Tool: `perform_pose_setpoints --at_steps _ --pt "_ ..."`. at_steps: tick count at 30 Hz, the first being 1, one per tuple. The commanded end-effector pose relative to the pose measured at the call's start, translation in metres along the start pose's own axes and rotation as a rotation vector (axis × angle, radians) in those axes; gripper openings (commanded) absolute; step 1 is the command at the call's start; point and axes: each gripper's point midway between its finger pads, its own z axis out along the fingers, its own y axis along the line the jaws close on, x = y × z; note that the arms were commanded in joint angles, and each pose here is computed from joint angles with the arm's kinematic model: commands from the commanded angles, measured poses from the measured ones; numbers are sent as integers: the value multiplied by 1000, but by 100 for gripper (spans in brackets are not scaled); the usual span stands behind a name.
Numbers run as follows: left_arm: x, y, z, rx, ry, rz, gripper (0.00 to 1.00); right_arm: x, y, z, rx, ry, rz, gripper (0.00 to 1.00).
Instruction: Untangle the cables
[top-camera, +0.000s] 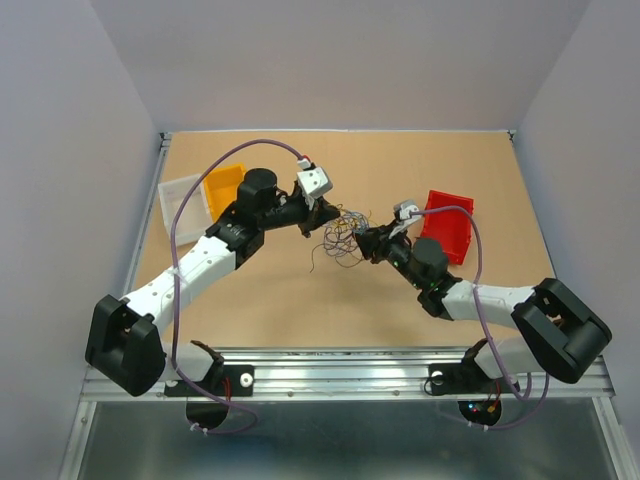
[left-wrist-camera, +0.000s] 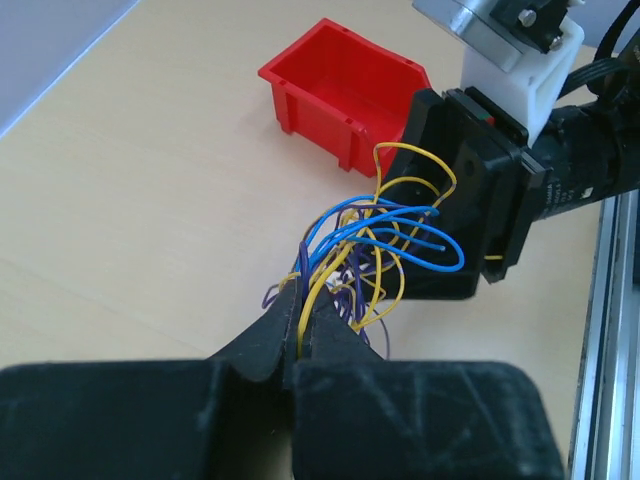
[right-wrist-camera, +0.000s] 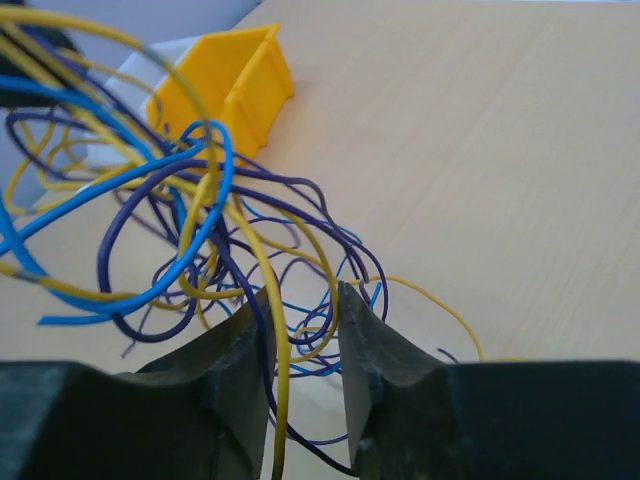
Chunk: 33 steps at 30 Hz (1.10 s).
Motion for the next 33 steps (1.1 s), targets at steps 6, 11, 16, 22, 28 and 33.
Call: perform_pose_setpoints --at_steps 6,11,16,22,28,33 --pt "-39 -31 -8 170 -72 78 3 -60 -15 15 137 -226 16 36" --pt "-41 -42 -10 236 -59 78 3 -60 8 20 -8 -266 -21 71" --pt "-41 -45 -10 249 -54 79 3 -50 29 32 -125 -259 -53 80" --pt "-41 -54 -10 295 -41 71 3 -51 21 59 -21 -295 -50 77" --pt "-74 -60 -26 287 -92 104 3 -40 -45 63 341 -344 60 68" --pt "-144 -83 -62 317 -203 164 3 -31 -67 61 467 -336 115 62"
